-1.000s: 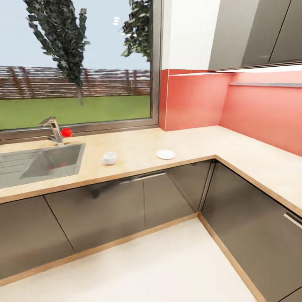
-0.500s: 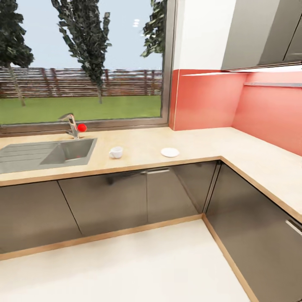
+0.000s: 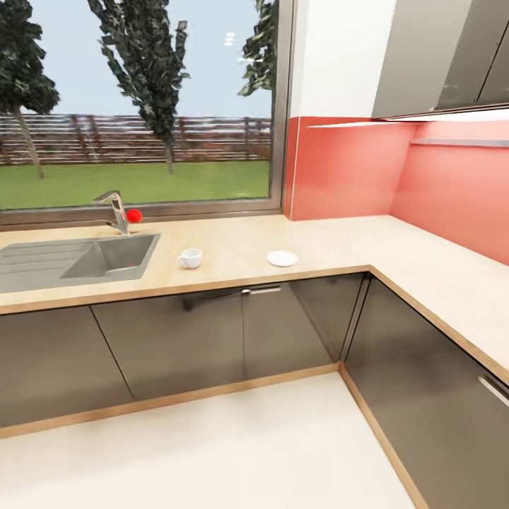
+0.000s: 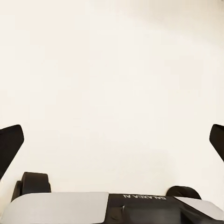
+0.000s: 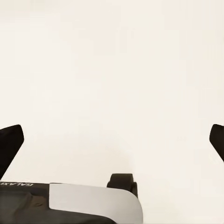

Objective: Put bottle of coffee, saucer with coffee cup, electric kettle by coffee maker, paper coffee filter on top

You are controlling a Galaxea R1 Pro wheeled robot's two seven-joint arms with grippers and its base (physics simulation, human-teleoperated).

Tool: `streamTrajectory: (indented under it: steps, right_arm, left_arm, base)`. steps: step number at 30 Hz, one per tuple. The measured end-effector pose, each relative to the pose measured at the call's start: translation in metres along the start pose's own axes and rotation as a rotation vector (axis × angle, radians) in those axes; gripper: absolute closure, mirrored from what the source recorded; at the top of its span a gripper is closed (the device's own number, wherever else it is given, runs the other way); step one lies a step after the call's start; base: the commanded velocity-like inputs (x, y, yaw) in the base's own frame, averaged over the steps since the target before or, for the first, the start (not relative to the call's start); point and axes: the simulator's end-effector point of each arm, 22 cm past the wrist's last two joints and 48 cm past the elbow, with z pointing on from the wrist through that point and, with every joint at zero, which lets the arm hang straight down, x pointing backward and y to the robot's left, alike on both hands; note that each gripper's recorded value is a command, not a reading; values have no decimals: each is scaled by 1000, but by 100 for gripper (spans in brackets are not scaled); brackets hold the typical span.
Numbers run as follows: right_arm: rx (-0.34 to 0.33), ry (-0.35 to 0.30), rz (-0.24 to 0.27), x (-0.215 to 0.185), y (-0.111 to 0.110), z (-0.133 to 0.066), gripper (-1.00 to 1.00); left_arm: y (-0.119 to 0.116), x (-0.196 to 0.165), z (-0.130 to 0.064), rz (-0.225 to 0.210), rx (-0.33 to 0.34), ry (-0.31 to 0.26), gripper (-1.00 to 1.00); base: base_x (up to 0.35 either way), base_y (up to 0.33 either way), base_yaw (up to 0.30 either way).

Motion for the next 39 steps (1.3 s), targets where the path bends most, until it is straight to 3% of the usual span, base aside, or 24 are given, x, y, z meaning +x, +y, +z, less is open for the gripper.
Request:
streamTrajectory:
  steps: [9, 11, 13, 14, 17, 18, 21, 22, 26, 28, 35, 37, 39]
  right_arm:
    - [-5, -16, 4, -8, 6, 5, -100]
    - [-34, -108, -9, -65, 23, 22, -100]
    - [-54, -149, -24, -87, 36, 26, -100]
    - [-83, -189, -54, -110, 52, 28, -100]
    - [-147, -216, -118, -137, 86, 31, -100]
    - [-191, -213, -155, -152, 109, 32, -100]
    - [-243, -222, -196, -186, 139, 25, -100]
    - [-266, -227, -212, -207, 155, 18, -100]
    - [-294, -228, -236, -234, 176, 5, -100]
    - [-316, -269, -258, -264, 190, -12, -100]
    - [-408, -288, -277, -357, 233, -64, -100]
    - [-436, -310, -263, -448, 240, -101, -100]
    - [-436, -337, -271, -492, 239, -123, -100]
  left_arm:
    - [-1, -2, 1, 4, 5, -2, -100]
    - [-17, -32, 7, 37, 54, -55, -100]
    - [-28, -47, 9, 54, 86, -79, -100]
    - [-39, -59, 11, 62, 118, -95, -100]
    - [-53, -75, 13, 70, 161, -104, -100]
    - [-62, -88, 12, 76, 188, -111, -100]
    - [-81, -112, 10, 100, 246, -124, -100]
    - [-99, -129, 6, 117, 300, -131, -100]
    - [-138, -161, -6, 151, 412, -134, -100]
    - [-161, -185, -22, 186, 480, -138, -100]
    - [-227, -223, -68, 243, 628, -58, -100]
    - [-274, -251, -105, 307, 710, -93, -100]
    - [-286, -251, -112, 307, 729, -76, -100]
  base:
    - [92, 0, 0]
    - [1, 0, 0]
    - [0, 0, 0]
    - [0, 0, 0]
    - [0, 0, 0]
    - [0, 0, 0]
    - [0, 0, 0]
    - [0, 0, 0]
    - [0, 0, 0]
    - [0, 0, 0]
    - [0, 0, 0]
    - [0, 0, 0]
    - [0, 0, 0]
